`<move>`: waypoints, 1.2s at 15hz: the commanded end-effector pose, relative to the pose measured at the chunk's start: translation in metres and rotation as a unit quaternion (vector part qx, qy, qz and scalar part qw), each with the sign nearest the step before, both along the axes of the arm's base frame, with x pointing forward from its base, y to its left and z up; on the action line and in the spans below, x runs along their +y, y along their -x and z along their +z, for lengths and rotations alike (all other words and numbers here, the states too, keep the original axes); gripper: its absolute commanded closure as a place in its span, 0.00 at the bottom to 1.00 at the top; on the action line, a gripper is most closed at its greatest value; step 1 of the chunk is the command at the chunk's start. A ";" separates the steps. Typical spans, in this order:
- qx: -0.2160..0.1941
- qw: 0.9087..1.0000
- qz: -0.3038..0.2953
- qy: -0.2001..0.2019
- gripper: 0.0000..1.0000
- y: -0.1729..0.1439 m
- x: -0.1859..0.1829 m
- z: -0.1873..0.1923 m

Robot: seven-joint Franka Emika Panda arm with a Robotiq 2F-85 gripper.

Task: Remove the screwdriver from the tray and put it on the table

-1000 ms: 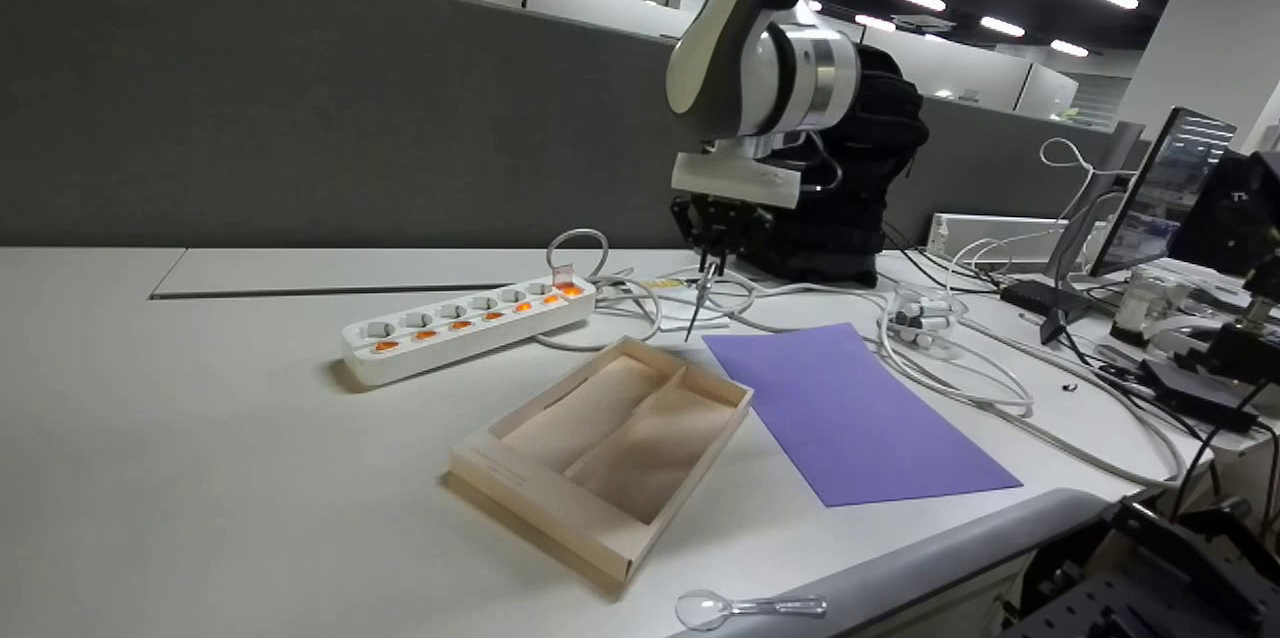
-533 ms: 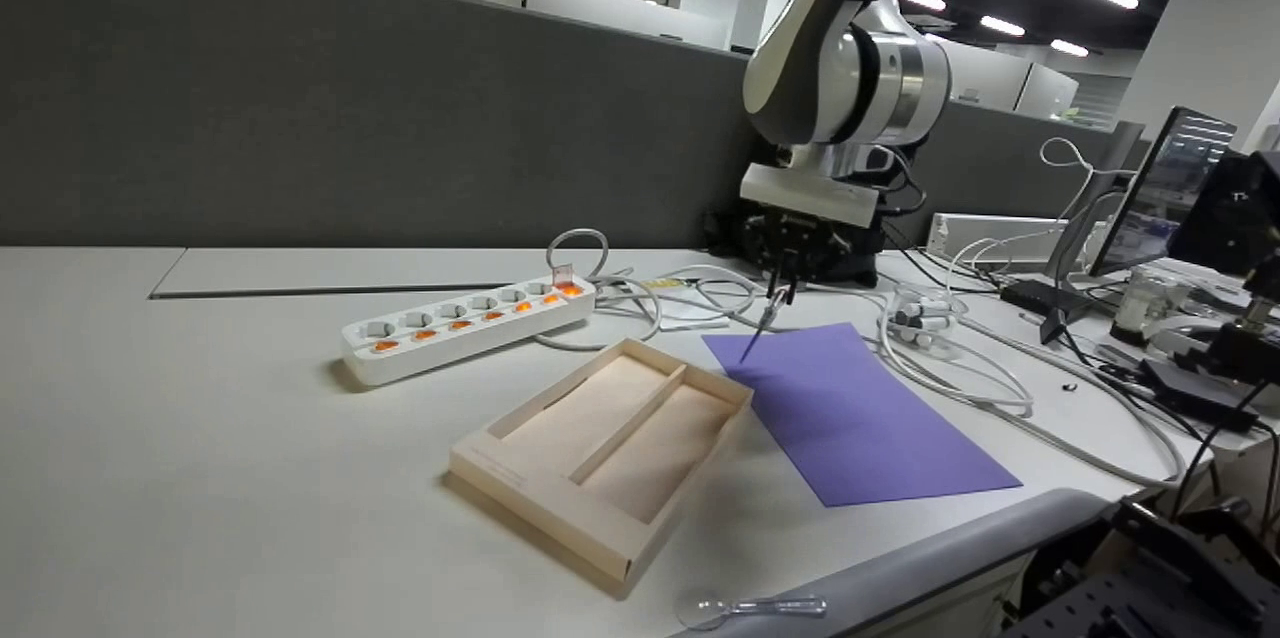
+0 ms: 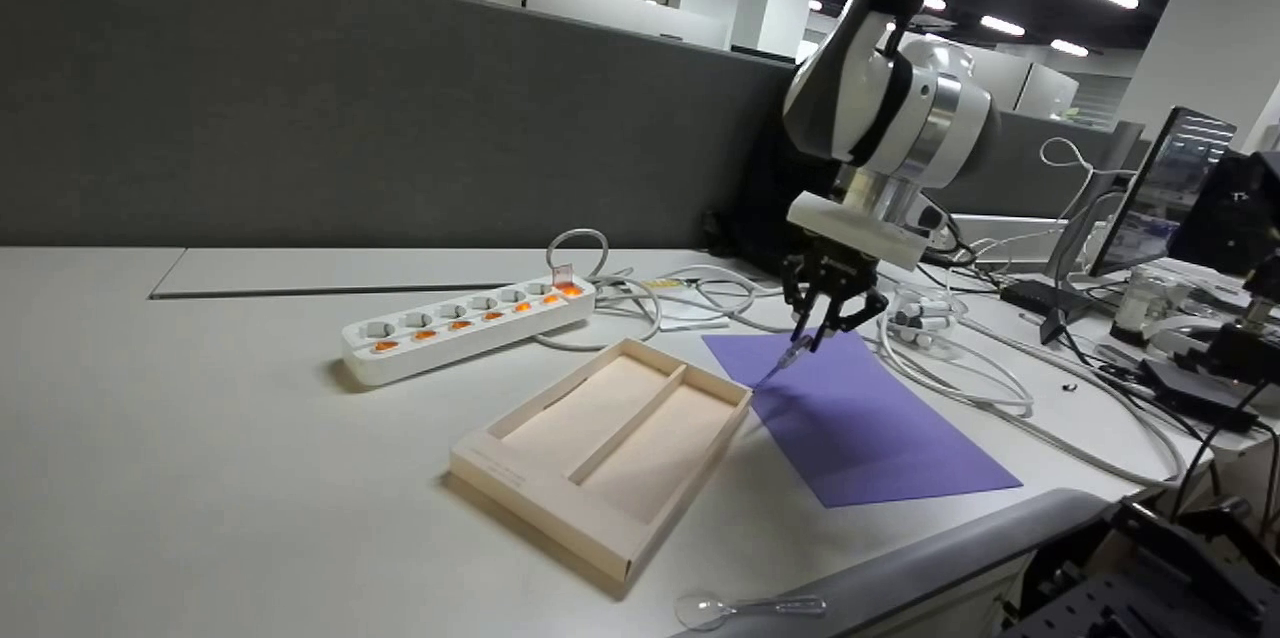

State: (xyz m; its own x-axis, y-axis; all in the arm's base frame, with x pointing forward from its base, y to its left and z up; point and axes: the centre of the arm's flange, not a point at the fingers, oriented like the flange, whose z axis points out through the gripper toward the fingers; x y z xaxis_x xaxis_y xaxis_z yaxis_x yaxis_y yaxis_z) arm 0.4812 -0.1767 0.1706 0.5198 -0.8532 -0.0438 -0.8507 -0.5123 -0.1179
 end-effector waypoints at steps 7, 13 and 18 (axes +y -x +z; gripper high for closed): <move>0.058 0.996 -0.047 -0.044 0.94 0.008 -0.027 -0.029; 0.085 0.995 -0.044 -0.026 0.94 -0.014 -0.021 -0.053; 0.082 0.996 -0.019 -0.013 0.52 -0.030 -0.012 -0.051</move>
State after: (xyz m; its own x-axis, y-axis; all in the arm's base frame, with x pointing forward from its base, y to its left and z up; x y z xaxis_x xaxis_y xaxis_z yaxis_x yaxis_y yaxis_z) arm 0.4964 -0.1892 0.1136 0.4736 -0.8679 -0.1500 -0.8783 -0.4782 -0.0064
